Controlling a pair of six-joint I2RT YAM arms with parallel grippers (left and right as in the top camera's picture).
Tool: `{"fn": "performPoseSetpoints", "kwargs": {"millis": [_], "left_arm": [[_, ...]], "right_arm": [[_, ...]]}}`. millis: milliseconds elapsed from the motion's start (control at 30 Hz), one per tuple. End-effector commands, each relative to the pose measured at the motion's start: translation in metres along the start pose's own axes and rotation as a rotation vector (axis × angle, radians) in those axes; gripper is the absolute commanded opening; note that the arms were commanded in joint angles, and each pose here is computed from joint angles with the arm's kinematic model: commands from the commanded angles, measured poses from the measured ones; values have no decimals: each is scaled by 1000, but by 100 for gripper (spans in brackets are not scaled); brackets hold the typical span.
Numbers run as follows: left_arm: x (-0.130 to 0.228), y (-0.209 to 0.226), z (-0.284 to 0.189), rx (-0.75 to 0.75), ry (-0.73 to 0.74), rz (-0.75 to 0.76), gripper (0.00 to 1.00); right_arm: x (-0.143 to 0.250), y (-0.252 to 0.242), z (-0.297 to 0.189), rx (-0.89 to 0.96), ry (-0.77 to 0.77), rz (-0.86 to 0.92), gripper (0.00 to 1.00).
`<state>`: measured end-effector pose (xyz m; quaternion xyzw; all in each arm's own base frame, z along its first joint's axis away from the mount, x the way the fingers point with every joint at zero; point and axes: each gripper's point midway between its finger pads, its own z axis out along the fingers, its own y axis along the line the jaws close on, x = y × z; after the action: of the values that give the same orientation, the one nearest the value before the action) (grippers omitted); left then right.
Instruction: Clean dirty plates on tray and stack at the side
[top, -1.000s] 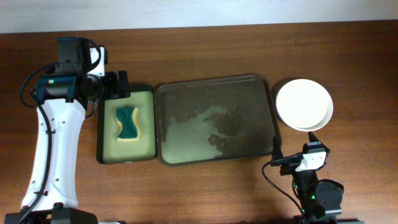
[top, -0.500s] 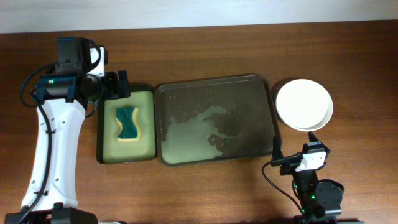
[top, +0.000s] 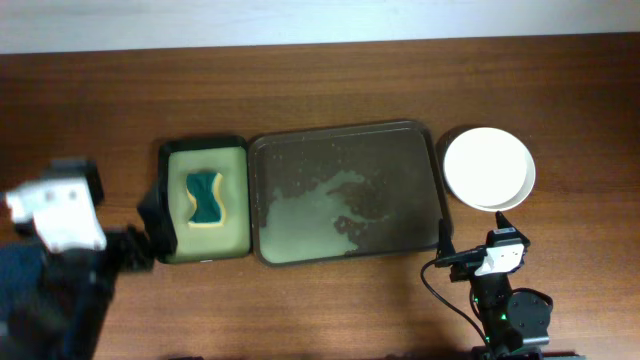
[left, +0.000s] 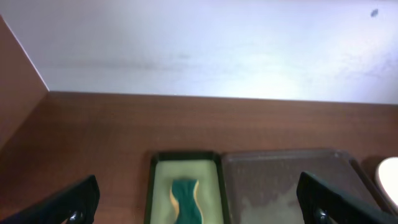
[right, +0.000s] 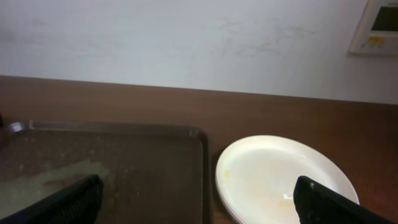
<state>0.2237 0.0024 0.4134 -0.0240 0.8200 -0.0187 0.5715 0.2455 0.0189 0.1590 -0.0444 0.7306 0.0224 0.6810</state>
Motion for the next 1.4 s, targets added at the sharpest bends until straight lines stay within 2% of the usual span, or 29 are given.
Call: {"fn": "performPoseSetpoints", "kwargs": {"millis": [0,100,133,233,267,333,400,433,500,533,633,700,800,1367], "left_arm": [[73,3,-17,-7,52,12,99],[148,5,-13,2,68,11,99],[155,4,-9,11,24,13,100],[129,-7,8,84,-279,39,99],[105,-16,8,140,-462,66,99],[81,-30,3,214,-740,124,99],[84,-30,6,218,-852,141,99],[99,-29,16,218,-876,145,99],[122,-25,36,208,-828,134,99],[133,-19,49,182,-754,113,99],[202,14,99,13,-408,34,100],[233,20,110,-30,-275,37,99],[232,25,109,-67,-280,32,99],[232,24,109,-62,-281,34,99]], "right_arm": [[2,1,0,-7,1,-5,98],[2,1,0,-7,1,-5,98],[2,1,0,-7,1,-5,98],[2,1,0,-7,1,-5,98],[2,1,0,-7,1,-5,98],[2,1,0,-7,1,-5,98],[2,1,0,-7,1,-5,98],[2,1,0,-7,1,-5,98],[2,1,0,-7,1,-5,99],[2,1,0,-7,1,-5,98],[2,1,0,-7,1,-5,98],[2,1,0,-7,1,-5,98],[2,1,0,-7,1,-5,98],[2,1,0,-7,1,-5,98]]}}
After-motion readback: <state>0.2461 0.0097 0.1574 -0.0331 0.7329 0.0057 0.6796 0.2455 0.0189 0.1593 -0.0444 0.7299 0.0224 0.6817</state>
